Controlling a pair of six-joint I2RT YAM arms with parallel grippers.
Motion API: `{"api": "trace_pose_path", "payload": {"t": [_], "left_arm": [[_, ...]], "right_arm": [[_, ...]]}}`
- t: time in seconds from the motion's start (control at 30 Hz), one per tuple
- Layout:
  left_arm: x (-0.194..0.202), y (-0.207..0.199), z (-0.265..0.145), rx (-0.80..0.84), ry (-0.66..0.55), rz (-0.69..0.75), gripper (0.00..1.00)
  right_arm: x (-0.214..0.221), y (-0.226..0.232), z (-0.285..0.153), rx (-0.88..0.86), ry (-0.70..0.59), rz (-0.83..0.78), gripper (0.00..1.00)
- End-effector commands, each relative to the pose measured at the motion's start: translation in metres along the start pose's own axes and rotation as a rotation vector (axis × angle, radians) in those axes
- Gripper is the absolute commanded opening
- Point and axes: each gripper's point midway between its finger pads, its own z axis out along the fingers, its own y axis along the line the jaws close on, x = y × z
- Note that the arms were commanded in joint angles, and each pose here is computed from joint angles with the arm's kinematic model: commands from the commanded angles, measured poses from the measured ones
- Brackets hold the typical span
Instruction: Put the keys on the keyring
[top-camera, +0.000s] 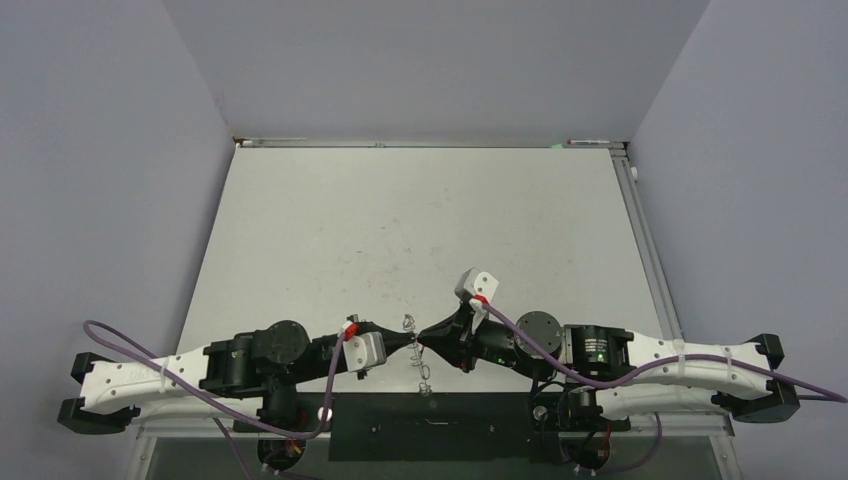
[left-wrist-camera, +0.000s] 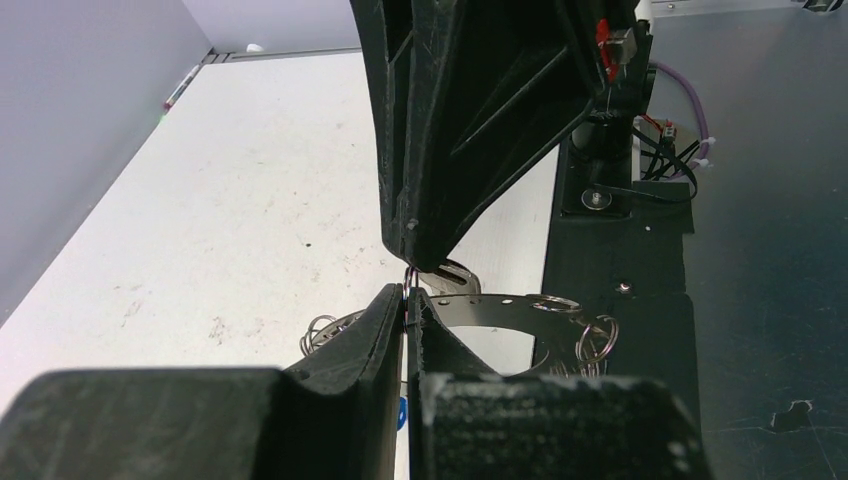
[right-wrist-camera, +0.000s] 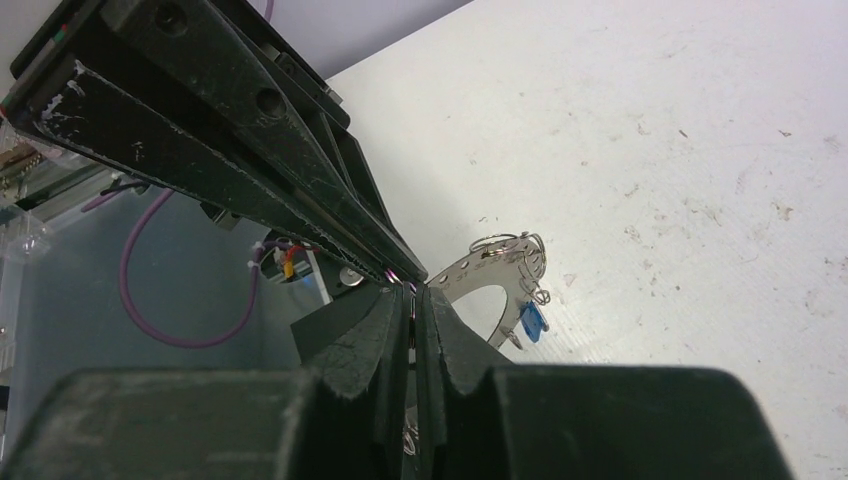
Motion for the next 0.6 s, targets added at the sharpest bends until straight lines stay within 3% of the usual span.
{"api": "trace_pose_path", "payload": {"t": [0.0, 0.33, 0.57], "left_arm": [[-0.032, 0.008, -0.006, -0.03, -0.13, -0.027, 0.0], [-0.046, 0.01, -0.016, -0.035, -0.214, -0.057, 0.0], [-0.051, 0.013, -0.022, -0.041, -0.246, -0.064, 0.0]], "right_arm": [[0.009, -0.014, -0.002, 0.065, -0.001, 0.045, 0.05], [0.019, -0.015, 0.008, 0.052, 0.004, 0.078, 0.09], [0.018, -0.007, 0.013, 0.0, -0.015, 0.091, 0.21]]}}
